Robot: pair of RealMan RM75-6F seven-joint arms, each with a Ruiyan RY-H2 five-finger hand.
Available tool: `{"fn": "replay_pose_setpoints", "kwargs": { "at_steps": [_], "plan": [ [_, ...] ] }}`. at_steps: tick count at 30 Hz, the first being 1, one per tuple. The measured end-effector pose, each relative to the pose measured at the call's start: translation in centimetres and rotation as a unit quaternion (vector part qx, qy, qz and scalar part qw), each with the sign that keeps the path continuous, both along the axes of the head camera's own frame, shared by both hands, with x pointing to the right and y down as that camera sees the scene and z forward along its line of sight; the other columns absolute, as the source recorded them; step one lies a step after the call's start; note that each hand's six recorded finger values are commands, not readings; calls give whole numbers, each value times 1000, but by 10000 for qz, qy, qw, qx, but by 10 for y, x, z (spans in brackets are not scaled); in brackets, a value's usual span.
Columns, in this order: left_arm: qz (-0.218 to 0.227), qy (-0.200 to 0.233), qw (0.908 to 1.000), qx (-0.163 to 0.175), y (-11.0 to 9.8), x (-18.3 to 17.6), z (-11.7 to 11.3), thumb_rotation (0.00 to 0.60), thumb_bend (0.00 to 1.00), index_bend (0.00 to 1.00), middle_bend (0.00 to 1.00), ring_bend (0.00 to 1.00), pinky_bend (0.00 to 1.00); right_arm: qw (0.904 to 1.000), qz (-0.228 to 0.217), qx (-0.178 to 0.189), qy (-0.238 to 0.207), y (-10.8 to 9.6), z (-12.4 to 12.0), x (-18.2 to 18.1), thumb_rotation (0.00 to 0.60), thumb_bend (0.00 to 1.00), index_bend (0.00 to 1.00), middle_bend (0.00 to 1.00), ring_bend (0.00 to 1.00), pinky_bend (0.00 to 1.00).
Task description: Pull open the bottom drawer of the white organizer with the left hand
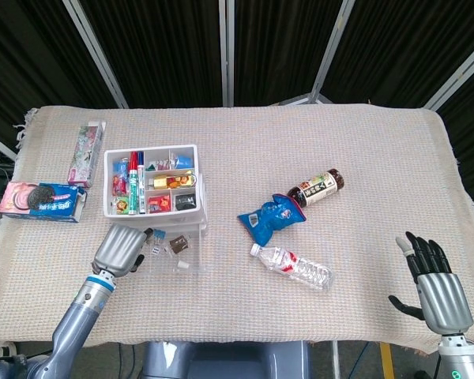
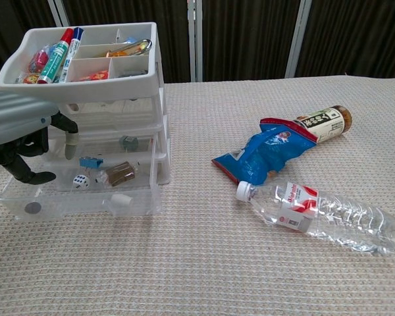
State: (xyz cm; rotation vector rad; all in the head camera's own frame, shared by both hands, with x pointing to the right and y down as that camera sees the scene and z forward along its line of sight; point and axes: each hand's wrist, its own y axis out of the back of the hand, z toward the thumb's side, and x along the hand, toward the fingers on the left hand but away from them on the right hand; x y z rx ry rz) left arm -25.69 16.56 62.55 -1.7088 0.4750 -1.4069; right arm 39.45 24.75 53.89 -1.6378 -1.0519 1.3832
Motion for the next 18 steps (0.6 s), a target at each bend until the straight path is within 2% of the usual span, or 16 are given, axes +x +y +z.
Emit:
{"fn": "replay_pose_setpoints", "kwargs": {
  "at_steps": [8, 18],
  "plan": [
    [102, -259, 9996, -75, 3, 7, 11, 600, 334, 459, 1000, 1000, 912, 10000, 9, 6, -22, 0, -1, 1, 600, 0, 0, 0, 0, 0],
    [167, -331, 9993, -83, 4, 16, 16, 600, 334, 457, 1000, 1000, 912, 10000, 16, 20, -42, -1, -2, 1, 600, 0, 0, 0, 0, 0]
  ]
}}
